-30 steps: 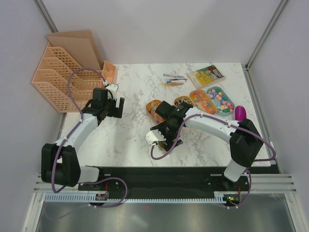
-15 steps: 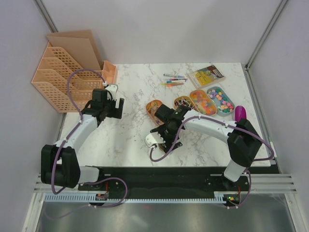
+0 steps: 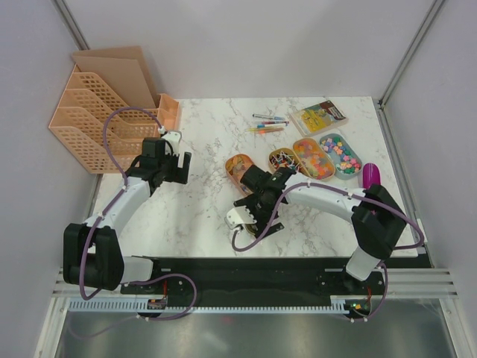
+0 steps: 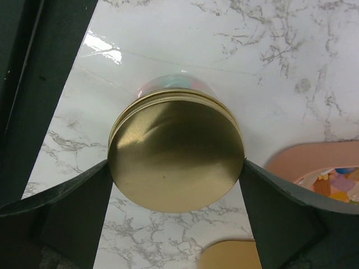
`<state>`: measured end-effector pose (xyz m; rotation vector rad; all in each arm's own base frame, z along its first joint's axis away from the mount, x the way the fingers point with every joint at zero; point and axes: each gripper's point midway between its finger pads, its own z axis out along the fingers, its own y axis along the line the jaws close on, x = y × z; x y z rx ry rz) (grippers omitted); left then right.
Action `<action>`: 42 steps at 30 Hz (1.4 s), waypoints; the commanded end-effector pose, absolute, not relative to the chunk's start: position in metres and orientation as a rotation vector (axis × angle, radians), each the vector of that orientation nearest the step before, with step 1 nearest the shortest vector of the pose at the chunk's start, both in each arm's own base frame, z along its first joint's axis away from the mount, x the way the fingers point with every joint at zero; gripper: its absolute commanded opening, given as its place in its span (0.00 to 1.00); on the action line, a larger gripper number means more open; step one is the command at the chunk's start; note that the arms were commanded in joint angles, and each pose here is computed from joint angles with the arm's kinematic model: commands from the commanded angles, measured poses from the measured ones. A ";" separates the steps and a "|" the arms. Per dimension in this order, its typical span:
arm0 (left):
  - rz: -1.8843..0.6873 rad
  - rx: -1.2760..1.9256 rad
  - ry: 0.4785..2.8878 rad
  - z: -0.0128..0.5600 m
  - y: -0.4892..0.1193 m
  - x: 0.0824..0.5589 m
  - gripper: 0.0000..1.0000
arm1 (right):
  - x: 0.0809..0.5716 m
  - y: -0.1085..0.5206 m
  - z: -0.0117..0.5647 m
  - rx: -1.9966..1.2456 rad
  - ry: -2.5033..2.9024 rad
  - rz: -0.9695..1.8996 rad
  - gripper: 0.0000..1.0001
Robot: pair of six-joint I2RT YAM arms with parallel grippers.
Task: Pack the candies
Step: Close the bottle lid on the packing bottle.
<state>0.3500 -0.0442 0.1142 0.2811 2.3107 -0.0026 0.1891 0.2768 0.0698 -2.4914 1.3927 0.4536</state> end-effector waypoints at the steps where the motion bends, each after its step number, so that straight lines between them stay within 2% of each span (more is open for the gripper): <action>1: -0.023 0.262 2.252 0.128 -0.046 0.357 1.00 | 0.191 0.272 0.080 -2.441 1.387 0.397 0.98; 16: -0.057 0.268 2.218 0.141 -0.052 0.364 1.00 | 0.193 0.232 0.096 -2.290 1.540 0.217 0.98; 18: -0.060 0.269 2.214 0.142 -0.053 0.364 1.00 | 0.194 0.223 0.104 -2.268 1.547 0.223 0.96; 19: -0.075 0.274 2.212 0.143 -0.055 0.363 1.00 | 0.191 0.224 0.114 -2.242 1.525 0.253 0.91; 21: -0.098 0.276 2.221 0.140 -0.058 0.360 0.98 | 0.188 0.229 0.125 -2.223 1.489 0.291 0.65; 22: -0.137 0.291 2.238 0.132 -0.064 0.355 0.93 | 0.184 0.235 0.129 -2.210 1.477 0.340 0.33; 23: -0.159 0.299 2.241 0.130 -0.067 0.352 0.89 | 0.185 0.240 0.134 -2.199 1.462 0.349 0.21; 24: -0.186 0.306 2.263 0.119 -0.069 0.345 0.76 | 0.187 0.246 0.134 -2.192 1.447 0.346 0.10; 25: -0.247 0.334 2.259 0.118 -0.078 0.340 0.69 | 0.188 0.250 0.134 -2.188 1.444 0.346 0.01; 27: -0.305 0.357 2.258 0.114 -0.086 0.333 0.54 | 0.186 0.259 0.129 -2.212 1.433 0.366 0.00; 28: -0.331 0.366 2.267 0.108 -0.089 0.327 0.39 | 0.184 0.260 0.125 -2.233 1.435 0.374 0.00; 29: -0.358 0.375 2.258 0.110 -0.093 0.324 0.36 | 0.180 0.264 0.122 -2.264 1.421 0.382 0.00; 42: -0.327 0.367 2.244 0.111 -0.088 0.324 0.36 | 0.156 0.261 0.064 -2.426 1.511 0.421 0.00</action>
